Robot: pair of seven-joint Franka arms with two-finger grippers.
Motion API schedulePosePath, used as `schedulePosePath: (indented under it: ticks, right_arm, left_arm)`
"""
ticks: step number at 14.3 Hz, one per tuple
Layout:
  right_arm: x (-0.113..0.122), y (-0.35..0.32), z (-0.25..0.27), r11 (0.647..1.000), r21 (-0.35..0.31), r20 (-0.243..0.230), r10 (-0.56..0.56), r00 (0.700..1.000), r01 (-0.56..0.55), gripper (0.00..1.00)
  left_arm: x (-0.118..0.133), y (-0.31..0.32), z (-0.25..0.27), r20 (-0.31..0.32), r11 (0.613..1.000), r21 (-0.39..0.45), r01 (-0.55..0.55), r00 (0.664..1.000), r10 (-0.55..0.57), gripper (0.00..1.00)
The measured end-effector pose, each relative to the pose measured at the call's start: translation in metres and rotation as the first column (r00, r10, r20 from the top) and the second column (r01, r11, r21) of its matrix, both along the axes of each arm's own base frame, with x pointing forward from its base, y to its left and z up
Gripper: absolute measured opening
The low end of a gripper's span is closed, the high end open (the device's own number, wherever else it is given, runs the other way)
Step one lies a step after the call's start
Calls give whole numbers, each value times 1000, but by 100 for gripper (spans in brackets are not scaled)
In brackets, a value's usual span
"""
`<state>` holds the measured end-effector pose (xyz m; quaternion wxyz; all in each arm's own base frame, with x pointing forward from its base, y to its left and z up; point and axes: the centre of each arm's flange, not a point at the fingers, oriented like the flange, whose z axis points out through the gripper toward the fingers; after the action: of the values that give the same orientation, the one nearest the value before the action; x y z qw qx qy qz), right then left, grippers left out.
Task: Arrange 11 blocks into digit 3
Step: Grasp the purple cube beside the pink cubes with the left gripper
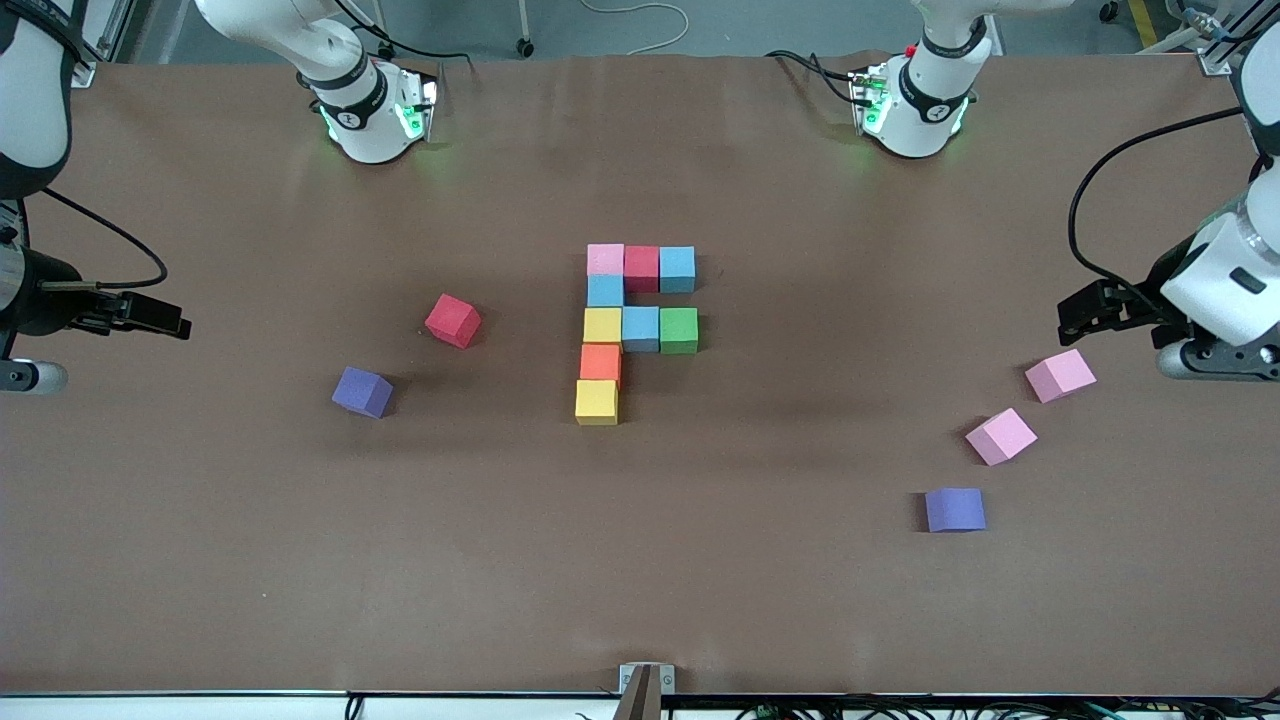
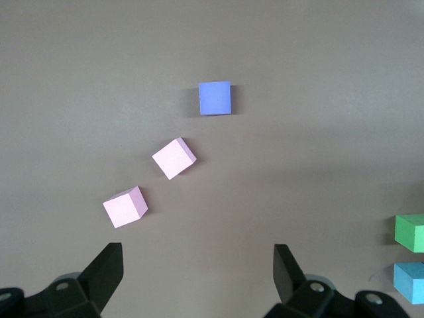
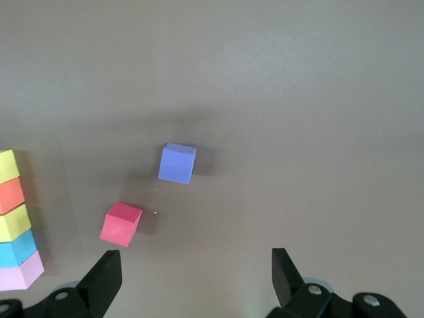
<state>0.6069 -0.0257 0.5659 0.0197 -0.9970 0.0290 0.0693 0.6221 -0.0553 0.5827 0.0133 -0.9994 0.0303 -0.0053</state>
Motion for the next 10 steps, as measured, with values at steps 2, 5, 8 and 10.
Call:
schedulePosePath:
  ticks: [2, 5, 8, 10]
  right_arm:
    - [-3, 2, 7, 999, -26, 7, 36, 999, -36, 100]
    - [-9, 5, 19, 998, -30, 19, 54, 998, -53, 100]
    - [-10, -1, 21, 999, -16, 25, 51, 998, -51, 100]
    - [-10, -6, 21, 999, -13, 26, 44, 999, -44, 100]
  left_arm:
    - [25, -1, -43, 9, 1000, -3, 1, 1000, -1, 100]
    - [62, -3, -117, 27, 1000, -8, 3, 1000, -3, 100]
    - [84, -5, -178, 30, 1000, -12, 5, 1000, -4, 100]
    - [96, -7, -214, 55, 1000, -17, 7, 998, -6, 100]
